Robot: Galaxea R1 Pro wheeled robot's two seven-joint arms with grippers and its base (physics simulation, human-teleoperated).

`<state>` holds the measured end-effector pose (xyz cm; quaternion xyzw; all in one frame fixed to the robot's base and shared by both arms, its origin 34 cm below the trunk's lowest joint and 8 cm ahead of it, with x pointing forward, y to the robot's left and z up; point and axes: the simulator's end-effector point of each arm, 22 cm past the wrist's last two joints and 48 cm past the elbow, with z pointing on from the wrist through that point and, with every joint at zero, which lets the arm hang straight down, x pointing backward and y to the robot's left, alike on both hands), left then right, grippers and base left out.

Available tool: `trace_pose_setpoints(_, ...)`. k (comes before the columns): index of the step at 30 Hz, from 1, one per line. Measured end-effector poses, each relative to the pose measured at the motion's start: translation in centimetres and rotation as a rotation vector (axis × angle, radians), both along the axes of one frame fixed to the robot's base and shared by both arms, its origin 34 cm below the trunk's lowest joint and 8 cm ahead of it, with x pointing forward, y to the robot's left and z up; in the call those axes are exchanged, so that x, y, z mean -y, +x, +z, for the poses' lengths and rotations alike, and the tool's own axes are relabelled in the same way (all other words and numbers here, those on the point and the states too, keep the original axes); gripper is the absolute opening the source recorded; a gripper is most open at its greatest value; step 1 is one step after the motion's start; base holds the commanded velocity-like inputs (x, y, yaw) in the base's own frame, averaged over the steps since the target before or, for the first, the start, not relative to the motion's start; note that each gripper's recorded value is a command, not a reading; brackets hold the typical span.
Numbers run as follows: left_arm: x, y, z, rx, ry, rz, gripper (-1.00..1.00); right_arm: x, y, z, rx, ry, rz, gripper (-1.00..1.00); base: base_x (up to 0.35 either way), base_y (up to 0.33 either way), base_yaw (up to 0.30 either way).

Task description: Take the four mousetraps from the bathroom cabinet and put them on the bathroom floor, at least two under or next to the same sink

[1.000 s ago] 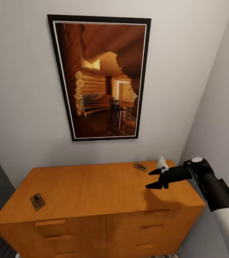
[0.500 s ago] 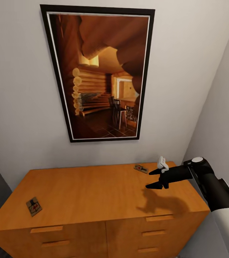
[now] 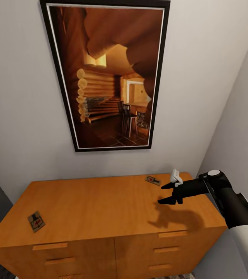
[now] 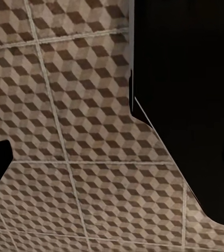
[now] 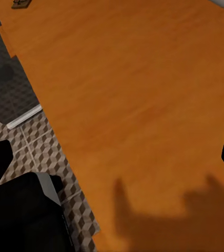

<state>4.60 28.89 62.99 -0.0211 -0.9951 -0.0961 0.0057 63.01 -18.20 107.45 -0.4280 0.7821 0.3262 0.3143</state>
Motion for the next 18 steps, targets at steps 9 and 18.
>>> trace_pose_setpoints(9,0.2,-0.5,0.1,-0.014,-0.003,0.001,1.0,0.0,0.1,-0.7,-0.014,0.0,0.0,1.0,0.0,0.0,0.0)
trace_pose_setpoints(18,0.2,-1.1,0.2,-0.029,-0.003,0.0,1.0,0.0,0.2,-1.5,-0.028,0.0,0.001,1.0,0.0,0.0,0.0)
